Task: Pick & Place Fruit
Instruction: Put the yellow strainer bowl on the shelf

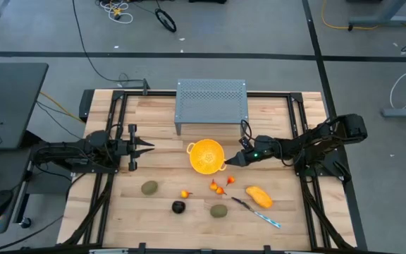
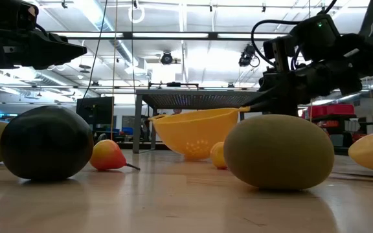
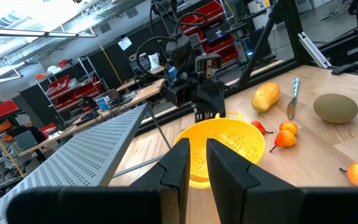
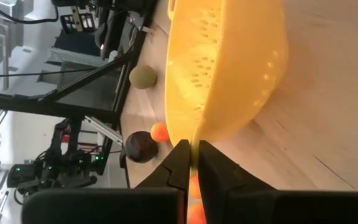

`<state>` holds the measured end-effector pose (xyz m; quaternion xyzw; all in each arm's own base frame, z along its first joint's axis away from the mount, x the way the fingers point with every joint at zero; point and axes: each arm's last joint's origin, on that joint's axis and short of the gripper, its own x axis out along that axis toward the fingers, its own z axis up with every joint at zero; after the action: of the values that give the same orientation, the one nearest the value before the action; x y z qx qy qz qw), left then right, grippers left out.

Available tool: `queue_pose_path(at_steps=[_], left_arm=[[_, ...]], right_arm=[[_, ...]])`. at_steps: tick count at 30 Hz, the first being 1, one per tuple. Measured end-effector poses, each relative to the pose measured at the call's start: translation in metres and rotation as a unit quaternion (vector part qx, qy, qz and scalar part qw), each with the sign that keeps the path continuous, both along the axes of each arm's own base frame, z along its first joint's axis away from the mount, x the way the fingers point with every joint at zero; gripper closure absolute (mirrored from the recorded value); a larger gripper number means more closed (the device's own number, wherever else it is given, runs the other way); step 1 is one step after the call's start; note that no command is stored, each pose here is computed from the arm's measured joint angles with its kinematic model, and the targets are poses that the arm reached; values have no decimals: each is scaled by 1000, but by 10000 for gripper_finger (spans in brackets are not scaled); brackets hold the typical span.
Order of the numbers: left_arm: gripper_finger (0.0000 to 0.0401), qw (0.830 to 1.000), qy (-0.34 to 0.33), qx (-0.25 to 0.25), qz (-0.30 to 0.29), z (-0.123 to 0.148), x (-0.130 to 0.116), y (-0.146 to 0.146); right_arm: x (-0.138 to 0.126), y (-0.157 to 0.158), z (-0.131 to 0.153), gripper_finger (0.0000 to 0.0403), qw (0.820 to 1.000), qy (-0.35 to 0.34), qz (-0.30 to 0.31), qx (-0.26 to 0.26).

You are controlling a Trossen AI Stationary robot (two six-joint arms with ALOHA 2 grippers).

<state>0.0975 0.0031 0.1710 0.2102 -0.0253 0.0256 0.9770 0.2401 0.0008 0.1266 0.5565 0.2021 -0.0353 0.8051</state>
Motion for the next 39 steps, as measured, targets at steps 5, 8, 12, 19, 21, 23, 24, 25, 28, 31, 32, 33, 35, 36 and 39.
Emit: queue_pose_path(at_steps=[5, 8, 12, 19, 21, 23, 24, 25, 28, 31, 32, 33, 35, 36, 39], left_arm=[[337, 1000, 0, 0, 0, 0, 0, 0], [337, 1000, 0, 0, 0, 0, 0, 0], [337, 1000, 0, 0, 0, 0, 0, 0], [337, 1000, 0, 0, 0, 0, 0, 0], [337, 1000, 0, 0, 0, 0, 0, 0], [337, 1000, 0, 0, 0, 0, 0, 0], [337, 1000, 0, 0, 0, 0, 0, 0], [337, 1000, 0, 0, 0, 0, 0, 0], [337, 1000, 0, 0, 0, 0, 0, 0], [337, 1000, 0, 0, 0, 0, 0, 0], [337, 1000, 0, 0, 0, 0, 0, 0], [337, 1000, 0, 0, 0, 0, 0, 0], [337, 1000, 0, 0, 0, 0, 0, 0], [337, 1000, 0, 0, 0, 0, 0, 0], [337, 1000, 0, 0, 0, 0, 0, 0]], right_arm=[[0, 0, 0, 381, 1000, 2, -1, -1], [0, 0, 0, 386, 1000, 2, 0, -2], [0, 0, 0, 390, 1000, 1, 0, -4], [0, 0, 1, 392, 1000, -4, 0, -4], [1, 0, 2, 392, 1000, -12, 0, -4], [2, 0, 4, 392, 1000, -24, -1, -2], [2, 0, 6, 392, 1000, -31, -2, -1], [2, 0, 7, 392, 999, -36, -2, -1], [2, 0, 8, 393, 999, -40, -2, -1], [3, 0, 8, 393, 999, -42, -2, -1], [3, 0, 8, 393, 999, -42, -2, -1], [3, 0, 8, 393, 999, -43, -2, -1], [3, 0, 8, 393, 999, -44, -2, -1], [3, 0, 9, 393, 999, -45, -2, -1], [3, 0, 9, 393, 999, -45, -2, -1]])
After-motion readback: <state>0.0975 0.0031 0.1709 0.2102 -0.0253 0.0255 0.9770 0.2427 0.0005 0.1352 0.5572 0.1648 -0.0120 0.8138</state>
